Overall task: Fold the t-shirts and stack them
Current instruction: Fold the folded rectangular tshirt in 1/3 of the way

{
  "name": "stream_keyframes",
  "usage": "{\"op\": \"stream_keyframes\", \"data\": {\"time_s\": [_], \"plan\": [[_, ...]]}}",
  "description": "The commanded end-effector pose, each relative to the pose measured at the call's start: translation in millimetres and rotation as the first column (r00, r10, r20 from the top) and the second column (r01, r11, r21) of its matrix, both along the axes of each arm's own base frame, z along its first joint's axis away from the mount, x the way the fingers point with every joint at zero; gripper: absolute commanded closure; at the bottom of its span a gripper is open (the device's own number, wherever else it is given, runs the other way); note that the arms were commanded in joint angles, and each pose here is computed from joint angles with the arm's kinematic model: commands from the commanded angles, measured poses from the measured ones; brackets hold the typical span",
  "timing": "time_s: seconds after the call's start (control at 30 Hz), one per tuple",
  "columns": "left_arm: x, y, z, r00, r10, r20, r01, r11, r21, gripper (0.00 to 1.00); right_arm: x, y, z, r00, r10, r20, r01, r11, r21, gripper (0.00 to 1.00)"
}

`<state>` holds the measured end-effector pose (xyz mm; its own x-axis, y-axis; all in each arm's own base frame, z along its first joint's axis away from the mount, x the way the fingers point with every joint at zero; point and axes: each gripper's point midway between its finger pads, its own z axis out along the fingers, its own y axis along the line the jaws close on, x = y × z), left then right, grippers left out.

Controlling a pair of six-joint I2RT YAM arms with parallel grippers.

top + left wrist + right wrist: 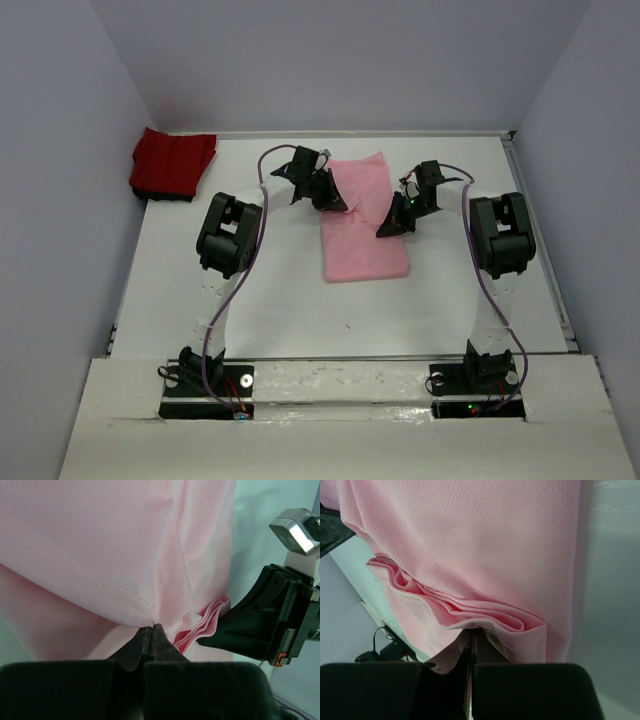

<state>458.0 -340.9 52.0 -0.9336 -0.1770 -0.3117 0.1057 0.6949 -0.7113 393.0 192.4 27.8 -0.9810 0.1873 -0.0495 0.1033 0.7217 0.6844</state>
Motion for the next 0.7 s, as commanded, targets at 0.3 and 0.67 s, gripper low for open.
{"op": "stream_keyframes", "data": {"time_s": [0.3,0.67], "plan": [[8.4,21.6,37.4,0.999,0.03,0.038,-0.035,0.992,0.122,0.94,3.6,0.5,-5.4,1.0,0.012,0.017,-0.012,1.0,-0.025,1.0],[17.2,32.1,44.8,0.996,0.054,0.066,-0.065,0.983,0.173,0.51,3.3,0.6,-4.4,1.0,0.013,0.018,-0.012,1.0,-0.023,1.0]]}}
